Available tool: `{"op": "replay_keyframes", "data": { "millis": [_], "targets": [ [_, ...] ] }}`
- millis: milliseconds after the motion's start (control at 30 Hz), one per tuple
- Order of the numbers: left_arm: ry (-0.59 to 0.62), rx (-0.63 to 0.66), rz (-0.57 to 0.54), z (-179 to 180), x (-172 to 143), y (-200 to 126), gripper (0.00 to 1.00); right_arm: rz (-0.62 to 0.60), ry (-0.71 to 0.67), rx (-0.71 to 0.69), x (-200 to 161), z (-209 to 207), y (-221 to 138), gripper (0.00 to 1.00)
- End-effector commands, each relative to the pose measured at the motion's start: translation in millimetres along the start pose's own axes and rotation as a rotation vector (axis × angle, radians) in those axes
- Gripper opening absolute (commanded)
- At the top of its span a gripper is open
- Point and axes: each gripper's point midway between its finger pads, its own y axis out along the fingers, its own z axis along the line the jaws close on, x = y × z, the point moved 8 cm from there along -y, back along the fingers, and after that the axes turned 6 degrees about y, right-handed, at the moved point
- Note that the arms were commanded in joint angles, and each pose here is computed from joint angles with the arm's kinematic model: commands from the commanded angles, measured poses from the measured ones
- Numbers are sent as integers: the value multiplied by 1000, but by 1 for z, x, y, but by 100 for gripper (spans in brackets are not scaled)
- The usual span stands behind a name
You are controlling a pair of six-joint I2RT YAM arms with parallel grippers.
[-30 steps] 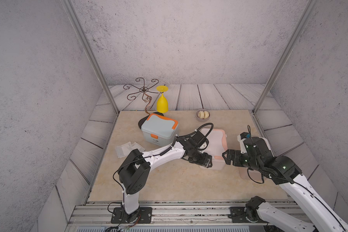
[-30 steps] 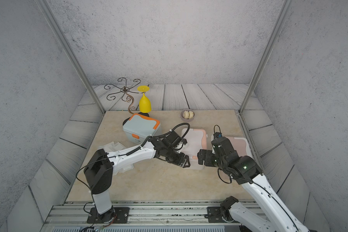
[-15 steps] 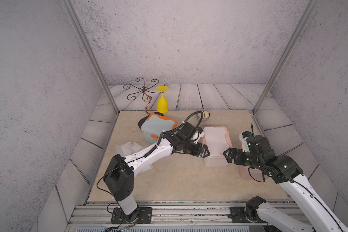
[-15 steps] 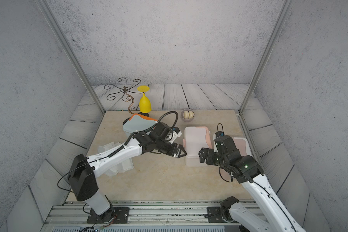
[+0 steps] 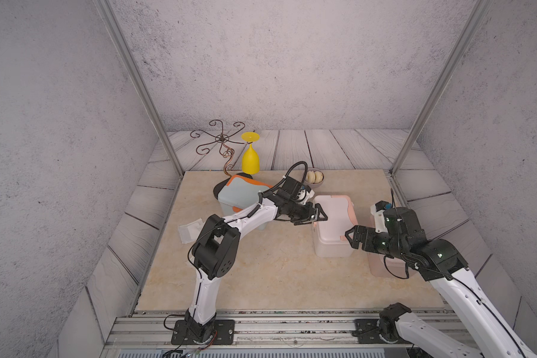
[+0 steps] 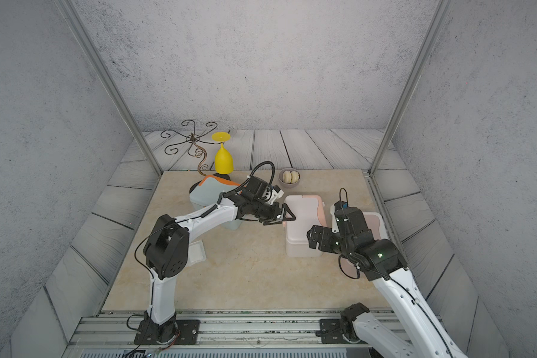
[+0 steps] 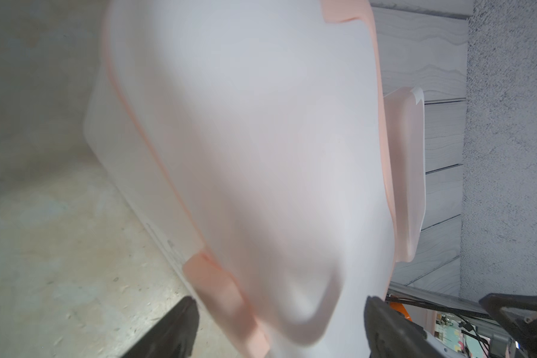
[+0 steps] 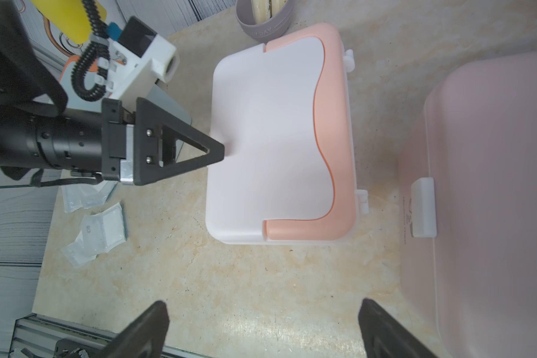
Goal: Open first aid kits and take out gauze
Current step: Move the first aid kit to the center of the board.
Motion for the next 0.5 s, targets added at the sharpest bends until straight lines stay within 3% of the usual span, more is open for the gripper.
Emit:
{"op": "replay_keyframes", "data": {
  "millis": [0,467],
  "targets": [
    [44,-97,-3,-30,7,9,86,21,-8,12,-4,-2,2,97],
    [76,-130,81,-56,-2,56,85,24,4,6,-6,-7,4,97]
  ]
}}
